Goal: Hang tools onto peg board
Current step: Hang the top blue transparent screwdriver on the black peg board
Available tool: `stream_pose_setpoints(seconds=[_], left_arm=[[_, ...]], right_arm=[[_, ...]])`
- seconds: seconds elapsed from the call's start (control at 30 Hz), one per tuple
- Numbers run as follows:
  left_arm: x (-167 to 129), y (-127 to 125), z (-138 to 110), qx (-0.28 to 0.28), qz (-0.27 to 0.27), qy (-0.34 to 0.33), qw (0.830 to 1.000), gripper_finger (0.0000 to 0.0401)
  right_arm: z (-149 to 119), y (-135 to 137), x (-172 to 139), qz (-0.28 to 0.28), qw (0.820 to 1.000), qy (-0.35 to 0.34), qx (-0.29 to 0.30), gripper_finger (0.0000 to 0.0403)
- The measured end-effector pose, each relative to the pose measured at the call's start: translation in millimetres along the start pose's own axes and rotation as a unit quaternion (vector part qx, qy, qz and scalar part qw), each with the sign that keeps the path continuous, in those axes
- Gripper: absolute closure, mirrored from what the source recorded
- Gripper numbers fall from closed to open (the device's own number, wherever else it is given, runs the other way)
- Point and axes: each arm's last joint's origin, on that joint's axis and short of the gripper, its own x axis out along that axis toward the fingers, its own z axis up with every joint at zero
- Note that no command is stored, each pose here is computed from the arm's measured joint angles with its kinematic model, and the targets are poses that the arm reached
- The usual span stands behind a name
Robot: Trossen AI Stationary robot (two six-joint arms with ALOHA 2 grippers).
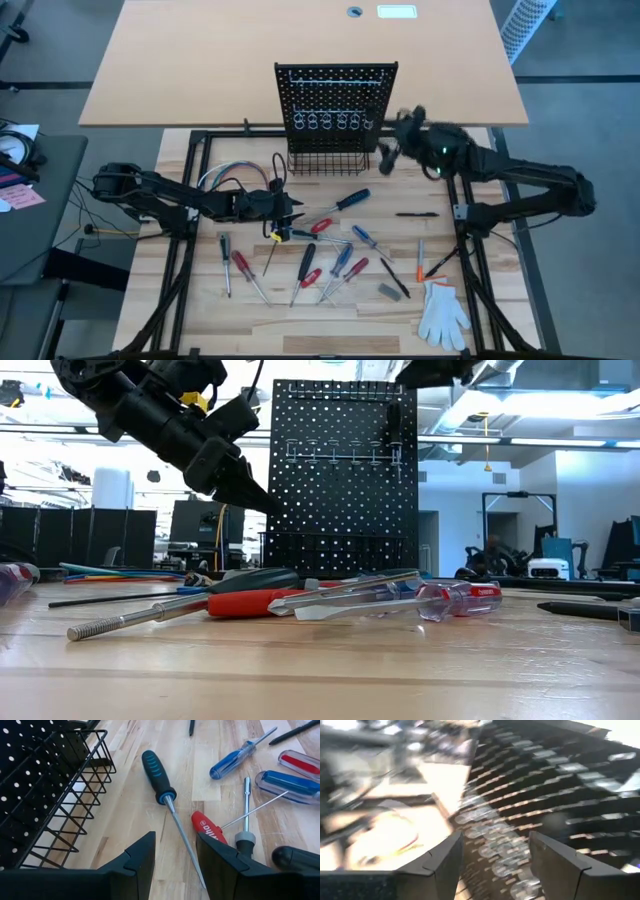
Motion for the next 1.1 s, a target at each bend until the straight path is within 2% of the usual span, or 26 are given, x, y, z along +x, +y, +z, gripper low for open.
stream_pose_setpoints(seconds=[0.17, 0.27, 0.37, 0.5, 0.67, 0.73, 0.8, 0.83, 1.0, 1.1], left_arm=[[0.0, -0.2, -0.2, 0.002, 0.000, 0.001, 1.000, 0.0266], [0.0, -0.2, -0.2, 0.002, 0.000, 0.001, 1.000, 0.0266], [0.0, -0.2, -0.2, 0.002, 0.000, 0.001, 1.000, 0.0266], [0.0, -0.1, 0.5, 0.002, 0.000, -0.003, 1.000, 0.0266], [-0.1, 0.2, 2.8, 0.006, 0.002, -0.014, 1.000, 0.0266], [-0.1, 0.0, 2.6, 0.006, 0.001, -0.013, 1.000, 0.0266], [-0.1, 0.0, 2.4, 0.007, 0.001, -0.012, 1.000, 0.0266], [-0.1, 0.0, 2.5, 0.006, 0.001, -0.012, 1.000, 0.0266], [0.0, 0.0, 2.4, 0.007, 0.001, -0.012, 1.000, 0.0266], [0.0, 0.0, 2.5, 0.006, 0.001, -0.013, 1.000, 0.0266]], right_arm=[[-23.9, 51.9, -5.2, 0.102, 0.989, 0.100, -0.026, 0.0179], [-54.0, 84.6, -6.0, 0.145, 0.976, 0.154, -0.044, 0.0180], [-93.6, 107.3, -9.4, 0.164, 0.961, 0.216, -0.046, 0.0180], [-130.4, 108.6, -18.6, 0.132, 0.942, 0.309, 0.006, 0.0186], [-152.8, 91.7, -33.0, 0.066, 0.900, 0.428, 0.055, 0.0200], [-158.8, 89.5, -34.7, 0.070, 0.881, 0.460, 0.084, 0.0205], [-163.3, 91.5, -34.3, 0.098, 0.868, 0.476, 0.107, 0.0209], [-164.3, 93.9, -33.5, 0.111, 0.867, 0.474, 0.112, 0.0211], [-170.8, 112.6, -29.3, 0.168, 0.892, 0.391, 0.151, 0.0215], [-174.8, 118.5, -25.1, 0.147, 0.911, 0.337, 0.188, 0.0216]])
